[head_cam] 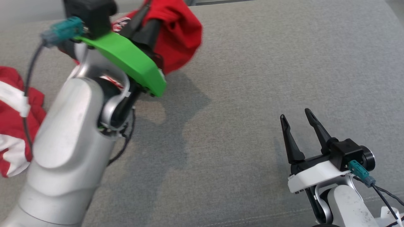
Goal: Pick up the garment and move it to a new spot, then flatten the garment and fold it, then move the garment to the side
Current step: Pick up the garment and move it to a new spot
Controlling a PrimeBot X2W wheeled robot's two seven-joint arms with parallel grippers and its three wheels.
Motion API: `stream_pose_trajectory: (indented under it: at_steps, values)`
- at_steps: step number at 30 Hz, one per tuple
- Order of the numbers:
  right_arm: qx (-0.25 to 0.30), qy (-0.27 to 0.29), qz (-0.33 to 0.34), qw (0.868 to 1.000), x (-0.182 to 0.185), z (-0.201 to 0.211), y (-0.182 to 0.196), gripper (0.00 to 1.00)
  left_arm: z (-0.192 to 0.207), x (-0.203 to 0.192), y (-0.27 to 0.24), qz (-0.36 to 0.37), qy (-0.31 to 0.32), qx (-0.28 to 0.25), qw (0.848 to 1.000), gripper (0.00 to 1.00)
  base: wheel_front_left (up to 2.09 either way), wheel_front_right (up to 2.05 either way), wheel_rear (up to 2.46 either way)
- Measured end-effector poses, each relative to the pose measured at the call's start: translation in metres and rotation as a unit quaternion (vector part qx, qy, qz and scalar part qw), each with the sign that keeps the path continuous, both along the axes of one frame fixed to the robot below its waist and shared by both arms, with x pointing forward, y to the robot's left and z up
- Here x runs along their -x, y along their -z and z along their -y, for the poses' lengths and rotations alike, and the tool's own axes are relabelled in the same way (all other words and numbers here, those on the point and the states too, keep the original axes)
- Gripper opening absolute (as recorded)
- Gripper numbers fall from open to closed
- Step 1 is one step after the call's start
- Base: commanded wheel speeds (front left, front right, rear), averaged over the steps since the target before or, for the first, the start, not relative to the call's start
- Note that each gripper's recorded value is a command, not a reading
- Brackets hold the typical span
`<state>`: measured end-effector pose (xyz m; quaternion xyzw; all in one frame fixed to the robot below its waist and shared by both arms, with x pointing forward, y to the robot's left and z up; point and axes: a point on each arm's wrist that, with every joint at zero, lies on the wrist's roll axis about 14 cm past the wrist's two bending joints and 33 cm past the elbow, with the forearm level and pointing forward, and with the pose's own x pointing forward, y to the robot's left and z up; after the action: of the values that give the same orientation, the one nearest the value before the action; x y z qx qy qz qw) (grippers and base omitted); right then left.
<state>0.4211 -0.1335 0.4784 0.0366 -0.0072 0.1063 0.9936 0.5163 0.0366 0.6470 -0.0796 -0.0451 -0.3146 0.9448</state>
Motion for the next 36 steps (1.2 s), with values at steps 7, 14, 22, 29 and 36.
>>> stream_pose_trajectory:
  at_steps: [7,14,22,29,36]
  values:
    - [0.004,0.054,-0.001,0.999,0.014,0.035,-0.004,1.00,0.125,0.048,0.010,-0.028,0.156,0.037,0.987,0.00,0.00,0.00,0.00]
    - [0.008,0.098,-0.003,0.995,0.032,0.064,-0.006,1.00,0.194,0.092,0.028,-0.072,0.254,0.060,0.963,0.00,0.00,0.00,0.00]
    - [-0.007,0.129,-0.003,0.992,0.044,0.082,-0.010,1.00,0.238,0.108,0.068,-0.105,0.271,0.047,0.956,0.00,0.00,0.00,0.00]
    - [-0.011,0.136,-0.010,0.991,0.045,0.086,-0.006,1.00,0.232,0.125,0.156,-0.210,0.286,-0.003,0.935,1.00,0.00,0.00,0.00]
    - [-0.008,0.118,-0.003,0.993,0.038,0.075,-0.008,1.00,0.203,0.104,0.166,-0.219,0.221,0.034,0.950,1.00,0.00,0.00,0.00]
